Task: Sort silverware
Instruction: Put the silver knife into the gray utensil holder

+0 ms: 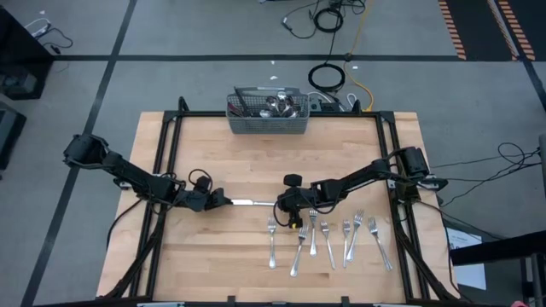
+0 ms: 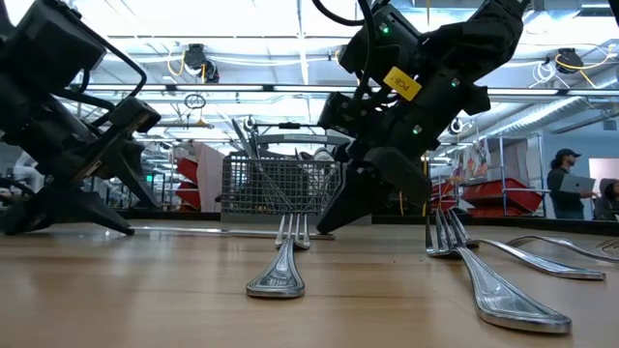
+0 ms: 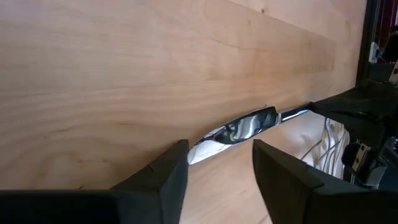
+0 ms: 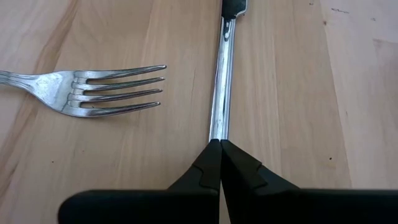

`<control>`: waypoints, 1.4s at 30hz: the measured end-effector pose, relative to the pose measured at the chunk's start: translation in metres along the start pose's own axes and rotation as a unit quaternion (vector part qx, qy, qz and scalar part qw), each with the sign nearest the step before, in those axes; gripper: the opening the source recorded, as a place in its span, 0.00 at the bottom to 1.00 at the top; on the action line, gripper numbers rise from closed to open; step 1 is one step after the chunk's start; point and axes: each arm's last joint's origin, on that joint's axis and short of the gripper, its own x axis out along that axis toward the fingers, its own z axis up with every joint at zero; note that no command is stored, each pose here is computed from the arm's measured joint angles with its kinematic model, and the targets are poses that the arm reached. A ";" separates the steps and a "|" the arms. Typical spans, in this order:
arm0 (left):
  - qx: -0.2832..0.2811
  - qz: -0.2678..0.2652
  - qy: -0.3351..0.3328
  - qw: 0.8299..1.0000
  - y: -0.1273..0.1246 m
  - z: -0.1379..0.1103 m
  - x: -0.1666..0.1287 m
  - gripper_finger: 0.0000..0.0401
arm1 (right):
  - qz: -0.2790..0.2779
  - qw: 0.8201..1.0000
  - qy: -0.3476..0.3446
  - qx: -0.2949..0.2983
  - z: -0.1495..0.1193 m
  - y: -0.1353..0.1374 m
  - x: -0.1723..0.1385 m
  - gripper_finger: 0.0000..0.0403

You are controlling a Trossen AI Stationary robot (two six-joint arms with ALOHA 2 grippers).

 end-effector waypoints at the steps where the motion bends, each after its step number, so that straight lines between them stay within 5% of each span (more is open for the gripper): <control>1: 0.000 0.002 0.000 1.000 0.000 0.000 0.000 0.44 | 0.000 1.000 0.000 0.000 0.000 0.000 0.000 0.00; 13: 0.038 -0.009 -0.044 0.998 -0.002 0.002 0.000 0.03 | -0.001 1.000 0.002 -0.004 0.000 0.000 0.000 0.00; 21: 0.065 -0.013 -0.056 0.996 -0.006 0.002 0.001 0.01 | -0.013 1.000 -0.010 -0.009 0.005 -0.003 -0.009 0.00; 27: 0.064 -0.024 -0.054 0.996 -0.008 0.002 0.001 0.01 | -0.014 0.996 -0.086 -0.013 0.042 -0.011 -0.042 0.02; 37: 0.045 -0.081 -0.062 0.994 -0.024 0.000 -0.001 0.00 | -0.022 0.994 -0.103 -0.015 0.061 -0.021 -0.050 0.33; 42: 0.059 -0.108 -0.062 0.990 -0.043 -0.004 -0.002 0.00 | -0.032 0.994 -0.106 -0.008 0.062 -0.025 -0.050 0.41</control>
